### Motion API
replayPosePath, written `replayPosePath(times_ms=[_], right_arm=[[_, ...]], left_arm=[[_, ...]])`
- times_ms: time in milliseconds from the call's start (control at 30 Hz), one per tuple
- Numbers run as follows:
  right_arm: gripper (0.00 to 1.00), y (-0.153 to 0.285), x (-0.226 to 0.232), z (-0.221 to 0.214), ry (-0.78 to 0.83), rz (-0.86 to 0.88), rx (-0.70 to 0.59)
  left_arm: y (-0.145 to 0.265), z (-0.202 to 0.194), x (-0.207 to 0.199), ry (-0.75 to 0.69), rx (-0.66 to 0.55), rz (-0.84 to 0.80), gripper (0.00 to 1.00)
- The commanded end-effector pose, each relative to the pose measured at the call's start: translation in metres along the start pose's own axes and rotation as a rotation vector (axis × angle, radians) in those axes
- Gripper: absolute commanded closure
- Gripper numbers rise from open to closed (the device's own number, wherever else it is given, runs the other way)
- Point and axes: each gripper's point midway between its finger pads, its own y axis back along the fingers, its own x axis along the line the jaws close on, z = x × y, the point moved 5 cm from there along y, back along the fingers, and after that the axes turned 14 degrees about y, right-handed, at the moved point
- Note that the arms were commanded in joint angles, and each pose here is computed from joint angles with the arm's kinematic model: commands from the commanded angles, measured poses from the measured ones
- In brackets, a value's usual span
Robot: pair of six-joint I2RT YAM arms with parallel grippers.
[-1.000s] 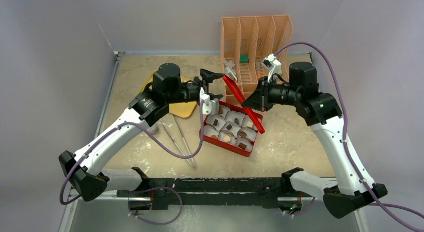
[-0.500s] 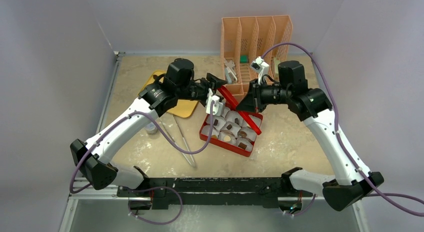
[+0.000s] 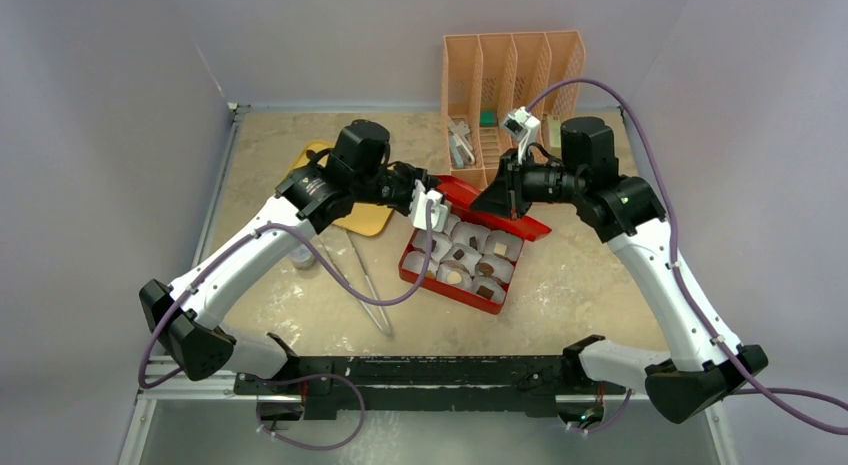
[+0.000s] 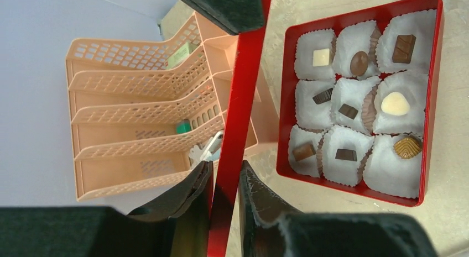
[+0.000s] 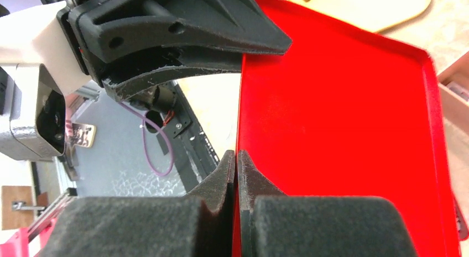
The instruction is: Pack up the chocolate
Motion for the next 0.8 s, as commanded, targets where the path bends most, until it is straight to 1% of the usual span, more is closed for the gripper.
replayPosePath(times_ms=[0,33,133,267,333,500,533,600,633,667,767], right_arm=[[1.00,0.005,0.012,0.021,0.151,0.071,-0.102],[1.00,0.004,0.012,0.020,0.159,0.082,-0.100],[1.00,0.003,0.014,0.018,0.189,0.111,-0.097],[1.00,0.003,0.013,0.021,0.216,0.108,-0.102],[1.00,0.003,0.012,0.022,0.223,0.108,-0.104],[1.00,0.000,0.007,0.021,0.229,0.076,-0.115],[0.98,-0.001,0.003,0.022,0.236,0.047,-0.123],[0.81,0.000,-0.003,0.024,0.259,-0.009,-0.146],[0.75,0.001,-0.004,0.027,0.282,-0.026,-0.169],[0.70,0.003,-0.003,0.029,0.314,-0.037,-0.200],[0.54,0.013,0.004,0.041,0.403,-0.053,-0.298]], left_arm=[[0.019,0.019,0.014,0.009,-0.031,0.091,0.80],[0.019,0.018,0.014,0.013,-0.024,0.093,0.80],[0.020,0.016,0.014,0.014,-0.012,0.102,0.69],[0.018,0.018,0.016,0.019,-0.022,0.101,0.67],[0.018,0.018,0.015,0.029,-0.022,0.093,0.70],[0.024,0.018,0.014,0.062,-0.009,0.111,0.87],[0.026,0.018,0.014,0.090,-0.011,0.127,0.89],[0.031,0.020,0.015,0.141,-0.019,0.164,0.95],[0.035,0.021,0.015,0.156,-0.022,0.178,0.98],[0.038,0.021,0.014,0.165,-0.027,0.190,1.00],[0.048,0.023,0.009,0.205,-0.053,0.226,1.00]])
